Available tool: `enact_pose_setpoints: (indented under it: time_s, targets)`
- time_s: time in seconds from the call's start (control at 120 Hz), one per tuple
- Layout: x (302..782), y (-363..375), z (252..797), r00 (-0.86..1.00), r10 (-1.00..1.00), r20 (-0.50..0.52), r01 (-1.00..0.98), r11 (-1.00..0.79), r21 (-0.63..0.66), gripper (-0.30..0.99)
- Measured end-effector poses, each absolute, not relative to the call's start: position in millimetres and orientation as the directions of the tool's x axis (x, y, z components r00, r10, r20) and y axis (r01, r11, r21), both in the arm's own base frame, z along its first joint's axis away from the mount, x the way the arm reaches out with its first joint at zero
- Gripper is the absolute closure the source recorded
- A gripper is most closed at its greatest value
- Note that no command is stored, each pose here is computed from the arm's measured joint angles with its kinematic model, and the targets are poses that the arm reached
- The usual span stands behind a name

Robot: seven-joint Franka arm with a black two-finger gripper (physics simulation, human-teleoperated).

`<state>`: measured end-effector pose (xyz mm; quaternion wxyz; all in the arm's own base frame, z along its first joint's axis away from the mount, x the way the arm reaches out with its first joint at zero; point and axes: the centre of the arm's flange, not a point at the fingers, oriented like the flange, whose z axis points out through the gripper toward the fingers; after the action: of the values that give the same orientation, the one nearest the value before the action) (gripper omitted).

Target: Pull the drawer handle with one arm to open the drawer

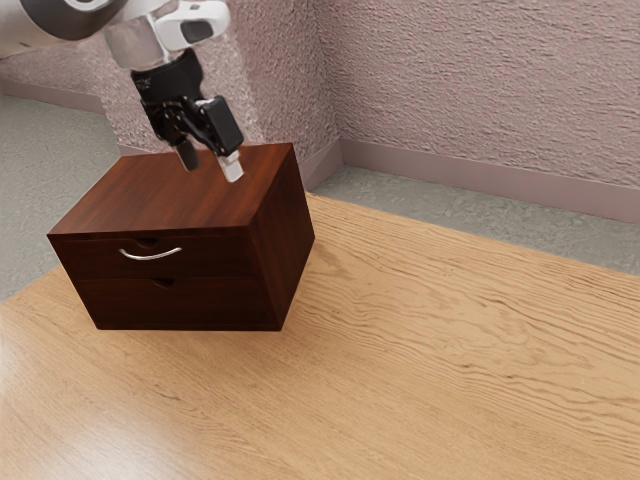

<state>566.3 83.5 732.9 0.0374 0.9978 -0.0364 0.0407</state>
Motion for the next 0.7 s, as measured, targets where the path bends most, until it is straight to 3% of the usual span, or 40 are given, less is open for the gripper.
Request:
enact_pose_setpoints:
  time_s: [0.183,0.3,0.358,0.483,0.7]
  targets:
    - [557,88,707,0.999,-0.048,-0.003,-0.048,-0.997,0.063,0.00]
    - [445,56,665,0.989,-0.129,-0.066,-0.126,-0.991,0.052,0.00]
    - [422,65,650,0.991,-0.120,-0.053,-0.119,-0.993,0.024,0.00]
    - [416,75,645,0.983,-0.184,-0.012,-0.185,-0.982,-0.033,0.00]
    - [434,110,608,0.961,-0.273,-0.051,-0.276,-0.960,-0.050,0.00]
